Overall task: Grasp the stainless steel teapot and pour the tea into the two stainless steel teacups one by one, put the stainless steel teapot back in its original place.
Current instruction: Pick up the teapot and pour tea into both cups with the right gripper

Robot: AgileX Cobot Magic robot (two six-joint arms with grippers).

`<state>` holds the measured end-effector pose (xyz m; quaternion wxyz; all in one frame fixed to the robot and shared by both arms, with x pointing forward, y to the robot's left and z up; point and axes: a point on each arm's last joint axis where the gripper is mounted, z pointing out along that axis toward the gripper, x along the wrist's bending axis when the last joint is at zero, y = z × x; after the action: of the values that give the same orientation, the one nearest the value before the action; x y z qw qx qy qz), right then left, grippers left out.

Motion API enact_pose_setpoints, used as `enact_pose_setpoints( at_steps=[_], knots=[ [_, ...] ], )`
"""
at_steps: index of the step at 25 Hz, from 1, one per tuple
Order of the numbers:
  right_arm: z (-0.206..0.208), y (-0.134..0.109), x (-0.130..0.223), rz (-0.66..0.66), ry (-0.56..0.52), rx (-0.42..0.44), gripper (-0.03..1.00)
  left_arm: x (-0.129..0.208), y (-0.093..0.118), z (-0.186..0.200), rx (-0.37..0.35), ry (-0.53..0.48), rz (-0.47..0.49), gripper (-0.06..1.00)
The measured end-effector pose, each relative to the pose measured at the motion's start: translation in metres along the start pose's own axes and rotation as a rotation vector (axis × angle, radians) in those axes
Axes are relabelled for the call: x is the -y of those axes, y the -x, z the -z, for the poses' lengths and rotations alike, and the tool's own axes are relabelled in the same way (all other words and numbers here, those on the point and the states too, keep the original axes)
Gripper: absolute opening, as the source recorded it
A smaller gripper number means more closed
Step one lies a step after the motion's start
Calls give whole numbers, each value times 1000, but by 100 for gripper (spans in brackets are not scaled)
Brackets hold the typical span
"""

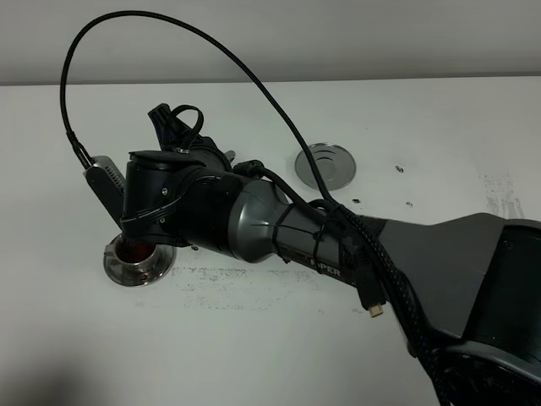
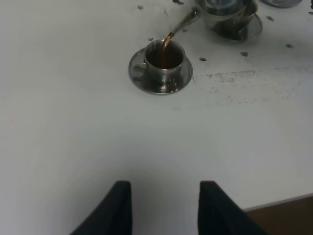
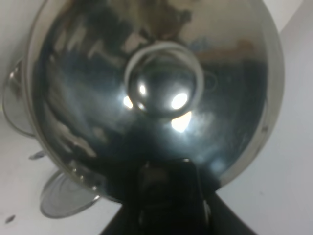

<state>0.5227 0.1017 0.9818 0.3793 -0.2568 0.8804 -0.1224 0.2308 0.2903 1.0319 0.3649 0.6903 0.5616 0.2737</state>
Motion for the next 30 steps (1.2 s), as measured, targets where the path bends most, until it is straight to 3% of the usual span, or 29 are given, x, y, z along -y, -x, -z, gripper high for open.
enact_pose_setpoints(
  at_steps=[10,23,30],
  knots=[
    [15,2,12,-166,33,-70,17,0,0,0,0,0,0,33],
    [18,-5,16,-332,108,-228,17,0,0,0,0,0,0,33],
    [56,4,35,-590,233,-281,17,0,0,0,0,0,0,33]
  ],
)
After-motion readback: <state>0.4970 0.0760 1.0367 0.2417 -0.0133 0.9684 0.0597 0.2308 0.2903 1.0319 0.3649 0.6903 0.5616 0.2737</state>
